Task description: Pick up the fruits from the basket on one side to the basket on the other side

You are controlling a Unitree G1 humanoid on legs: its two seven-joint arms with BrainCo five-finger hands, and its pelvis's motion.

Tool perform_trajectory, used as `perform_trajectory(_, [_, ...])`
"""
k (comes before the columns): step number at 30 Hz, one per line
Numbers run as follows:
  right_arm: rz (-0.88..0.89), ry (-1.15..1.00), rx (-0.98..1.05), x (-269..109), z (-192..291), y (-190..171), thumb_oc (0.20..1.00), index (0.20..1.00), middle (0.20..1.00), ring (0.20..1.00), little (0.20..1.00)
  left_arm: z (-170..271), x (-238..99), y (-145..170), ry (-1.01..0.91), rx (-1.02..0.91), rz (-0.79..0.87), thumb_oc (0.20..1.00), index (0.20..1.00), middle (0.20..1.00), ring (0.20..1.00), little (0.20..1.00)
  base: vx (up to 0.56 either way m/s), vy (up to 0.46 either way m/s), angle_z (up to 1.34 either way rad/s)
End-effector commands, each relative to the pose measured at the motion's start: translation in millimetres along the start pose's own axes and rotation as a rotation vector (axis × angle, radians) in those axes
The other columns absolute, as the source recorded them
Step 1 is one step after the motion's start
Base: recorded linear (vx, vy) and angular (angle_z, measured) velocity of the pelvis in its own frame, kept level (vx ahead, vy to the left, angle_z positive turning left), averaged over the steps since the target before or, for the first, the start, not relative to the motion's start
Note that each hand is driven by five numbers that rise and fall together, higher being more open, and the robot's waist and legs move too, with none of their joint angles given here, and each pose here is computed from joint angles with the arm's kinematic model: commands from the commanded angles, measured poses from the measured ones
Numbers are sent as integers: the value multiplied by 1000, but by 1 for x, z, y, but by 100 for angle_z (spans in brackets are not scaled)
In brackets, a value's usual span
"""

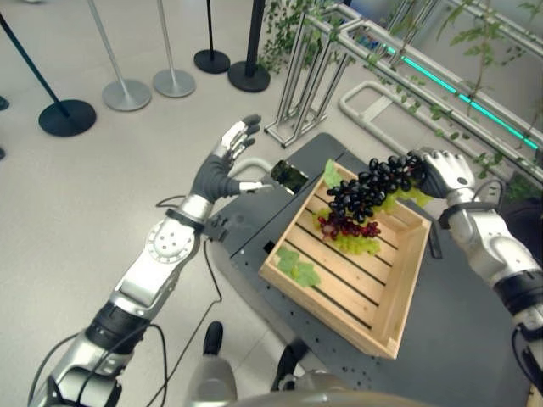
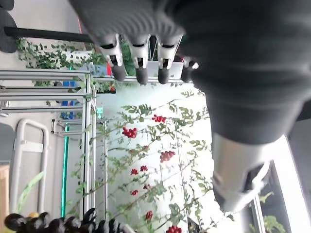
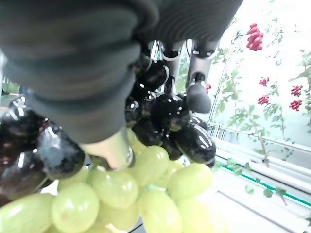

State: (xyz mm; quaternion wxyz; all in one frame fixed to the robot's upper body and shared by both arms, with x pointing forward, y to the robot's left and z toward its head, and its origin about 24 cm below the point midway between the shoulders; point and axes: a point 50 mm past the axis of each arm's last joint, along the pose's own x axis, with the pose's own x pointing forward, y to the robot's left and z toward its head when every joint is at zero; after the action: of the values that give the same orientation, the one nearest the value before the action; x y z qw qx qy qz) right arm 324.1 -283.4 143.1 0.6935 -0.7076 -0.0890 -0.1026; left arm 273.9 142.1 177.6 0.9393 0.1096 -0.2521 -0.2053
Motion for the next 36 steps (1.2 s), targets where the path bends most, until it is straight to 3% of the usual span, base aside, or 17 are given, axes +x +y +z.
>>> perform_trajectory(1, [-144,3,-48,13,-8,-38,200,200,200,200,200,0,-3,-7,-23,-39,-12,1000,1000,1000,1000,1000,53,10,0])
perform_trajectory(11, [-112,4,9,14,-5,-33,200,200,200,200,200,-2,-3,-8,-13,-40,-11,1000,1000,1000,1000,1000,29,8,-5])
perform_trajectory(12, [-82,18,52,14,-7,-28,354,354,354,354,354,-3,-3,-8,-12,-39,-10,1000,1000,1000,1000,1000,0,2,-5])
perform_trajectory(13, [-3,35,87,11,-8,-16,1000,1000,1000,1000,1000,-2,-2,-9,-14,-41,-20,1000,1000,1000,1000,1000,0,2,-5])
perform_trajectory(21, [96,91,93,11,-12,7,1000,1000,1000,1000,1000,4,1,-11,-38,-56,-17,1000,1000,1000,1000,1000,-60,-7,1])
perform_trajectory(36, [26,89,240,22,14,13,1000,1000,1000,1000,1000,28,29,-15,-181,-96,63,1000,1000,1000,1000,1000,-134,-14,12])
